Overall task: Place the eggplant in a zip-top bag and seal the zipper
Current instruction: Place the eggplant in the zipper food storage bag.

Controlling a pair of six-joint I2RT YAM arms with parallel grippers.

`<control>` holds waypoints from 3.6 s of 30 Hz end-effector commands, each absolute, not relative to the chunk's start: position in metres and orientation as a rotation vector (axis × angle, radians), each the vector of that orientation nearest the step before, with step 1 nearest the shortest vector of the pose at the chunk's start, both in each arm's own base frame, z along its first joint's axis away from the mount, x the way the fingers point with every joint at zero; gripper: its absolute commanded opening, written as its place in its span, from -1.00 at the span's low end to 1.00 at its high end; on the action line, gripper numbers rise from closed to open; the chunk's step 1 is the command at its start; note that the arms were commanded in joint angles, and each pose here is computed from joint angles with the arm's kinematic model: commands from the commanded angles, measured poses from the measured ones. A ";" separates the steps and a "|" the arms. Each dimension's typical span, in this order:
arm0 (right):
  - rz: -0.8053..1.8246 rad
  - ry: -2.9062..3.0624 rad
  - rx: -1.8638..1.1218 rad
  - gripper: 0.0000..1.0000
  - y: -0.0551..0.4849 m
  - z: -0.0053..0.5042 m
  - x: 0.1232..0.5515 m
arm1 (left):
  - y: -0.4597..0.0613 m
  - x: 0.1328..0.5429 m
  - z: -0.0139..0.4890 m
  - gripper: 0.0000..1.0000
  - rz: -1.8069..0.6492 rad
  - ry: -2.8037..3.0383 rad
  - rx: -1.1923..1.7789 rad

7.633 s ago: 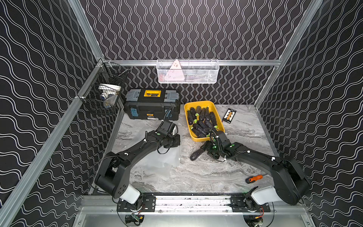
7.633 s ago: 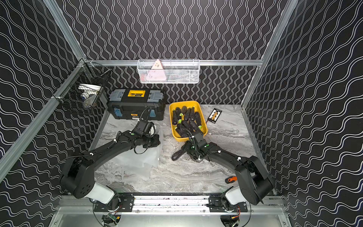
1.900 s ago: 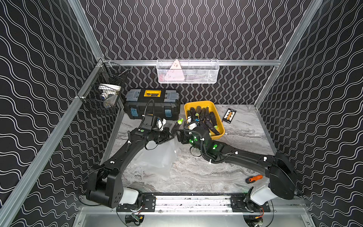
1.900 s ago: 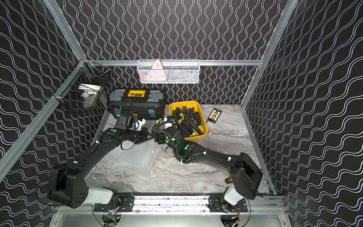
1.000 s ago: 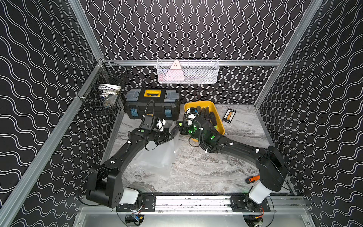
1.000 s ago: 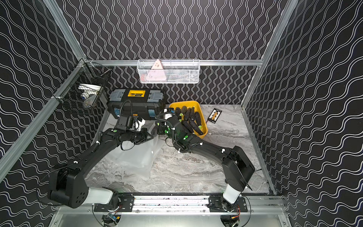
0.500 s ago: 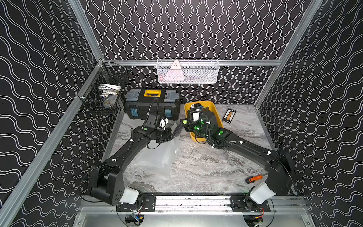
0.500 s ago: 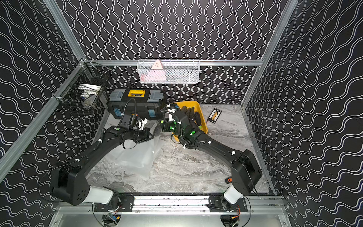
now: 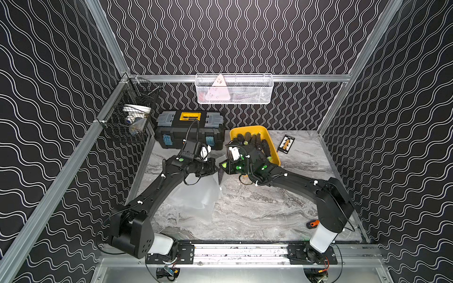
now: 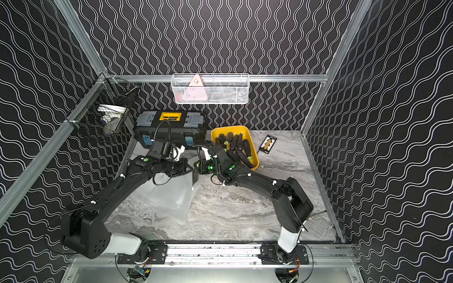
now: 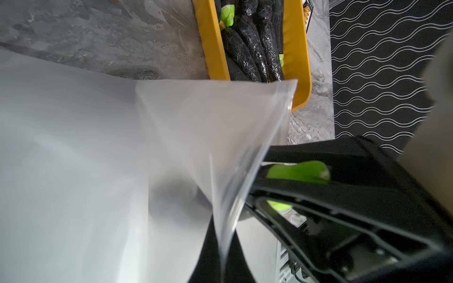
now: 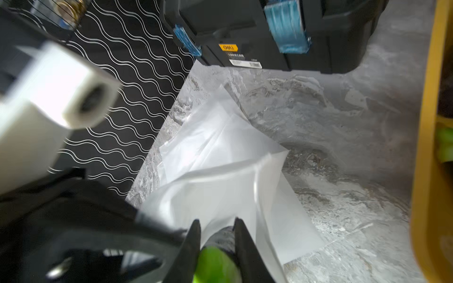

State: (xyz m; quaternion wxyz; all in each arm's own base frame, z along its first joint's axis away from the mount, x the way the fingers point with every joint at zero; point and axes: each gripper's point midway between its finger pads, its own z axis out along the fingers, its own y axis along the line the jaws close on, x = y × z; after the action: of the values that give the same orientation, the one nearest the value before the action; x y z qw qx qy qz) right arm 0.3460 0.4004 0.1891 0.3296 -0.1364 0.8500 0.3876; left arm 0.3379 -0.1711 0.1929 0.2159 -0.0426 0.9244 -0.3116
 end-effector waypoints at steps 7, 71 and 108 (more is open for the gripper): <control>0.978 2.249 -0.399 0.16 0.401 0.192 0.344 | -0.168 0.338 0.193 -1.00 -0.832 2.559 -0.104; 1.002 2.316 -0.172 -0.52 0.372 0.191 0.339 | -0.165 0.342 0.187 -1.00 -0.782 2.568 -0.106; 0.945 2.263 -0.128 -0.59 0.421 0.178 0.358 | -0.169 0.333 0.209 -1.00 -0.840 2.535 -0.084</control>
State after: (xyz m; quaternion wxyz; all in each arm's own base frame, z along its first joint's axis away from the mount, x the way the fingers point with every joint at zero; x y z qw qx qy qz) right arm 0.3491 0.4113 0.1635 0.3188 -0.0544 0.8806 0.3463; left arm 0.3358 -0.1668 0.2056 0.2354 -0.0348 0.9242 -0.2988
